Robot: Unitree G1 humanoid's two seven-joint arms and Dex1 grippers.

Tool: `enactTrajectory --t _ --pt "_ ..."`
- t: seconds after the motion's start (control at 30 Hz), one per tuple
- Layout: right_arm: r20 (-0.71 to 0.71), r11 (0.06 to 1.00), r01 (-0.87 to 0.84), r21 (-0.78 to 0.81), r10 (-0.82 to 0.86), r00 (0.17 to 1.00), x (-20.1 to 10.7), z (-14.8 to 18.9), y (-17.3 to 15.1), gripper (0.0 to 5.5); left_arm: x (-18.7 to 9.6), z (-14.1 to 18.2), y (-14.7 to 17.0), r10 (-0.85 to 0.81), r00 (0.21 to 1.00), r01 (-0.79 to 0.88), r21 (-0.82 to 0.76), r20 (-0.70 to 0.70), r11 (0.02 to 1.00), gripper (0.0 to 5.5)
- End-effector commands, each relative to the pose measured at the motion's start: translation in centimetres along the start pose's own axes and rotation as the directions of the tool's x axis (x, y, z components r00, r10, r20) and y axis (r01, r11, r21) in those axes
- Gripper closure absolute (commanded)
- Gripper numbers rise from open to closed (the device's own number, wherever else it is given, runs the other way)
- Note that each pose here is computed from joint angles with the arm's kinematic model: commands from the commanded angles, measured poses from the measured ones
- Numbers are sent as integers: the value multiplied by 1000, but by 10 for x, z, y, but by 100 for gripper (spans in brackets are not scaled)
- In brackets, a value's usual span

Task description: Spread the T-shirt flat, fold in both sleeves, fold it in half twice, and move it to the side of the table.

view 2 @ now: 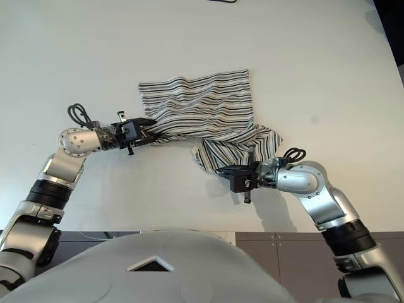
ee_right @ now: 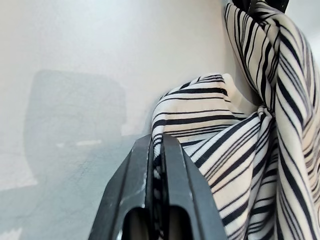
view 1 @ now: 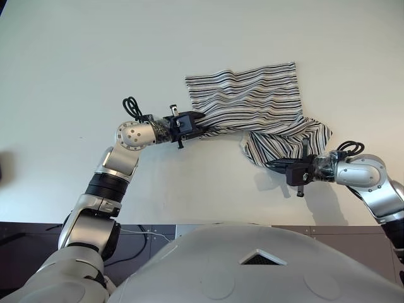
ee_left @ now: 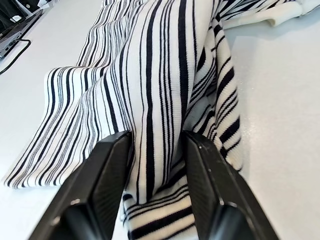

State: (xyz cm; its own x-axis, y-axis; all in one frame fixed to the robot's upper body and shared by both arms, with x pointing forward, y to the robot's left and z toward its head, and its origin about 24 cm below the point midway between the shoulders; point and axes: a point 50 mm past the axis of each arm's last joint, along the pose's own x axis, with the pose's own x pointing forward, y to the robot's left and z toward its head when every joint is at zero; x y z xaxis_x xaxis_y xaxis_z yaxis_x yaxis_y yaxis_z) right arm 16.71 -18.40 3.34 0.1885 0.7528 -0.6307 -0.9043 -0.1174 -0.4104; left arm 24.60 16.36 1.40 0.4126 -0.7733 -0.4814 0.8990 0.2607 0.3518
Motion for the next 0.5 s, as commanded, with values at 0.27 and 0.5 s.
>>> enactTrajectory --t 0.27,0.5 --pt "171 958 -142 248 101 980 -43 38 -13 538 -13 -17 2 -17 997 10 -88 -76 996 358" --pt "265 941 -127 313 42 963 -86 63 -62 538 -33 -22 -5 -88 992 72 -161 -95 984 358"
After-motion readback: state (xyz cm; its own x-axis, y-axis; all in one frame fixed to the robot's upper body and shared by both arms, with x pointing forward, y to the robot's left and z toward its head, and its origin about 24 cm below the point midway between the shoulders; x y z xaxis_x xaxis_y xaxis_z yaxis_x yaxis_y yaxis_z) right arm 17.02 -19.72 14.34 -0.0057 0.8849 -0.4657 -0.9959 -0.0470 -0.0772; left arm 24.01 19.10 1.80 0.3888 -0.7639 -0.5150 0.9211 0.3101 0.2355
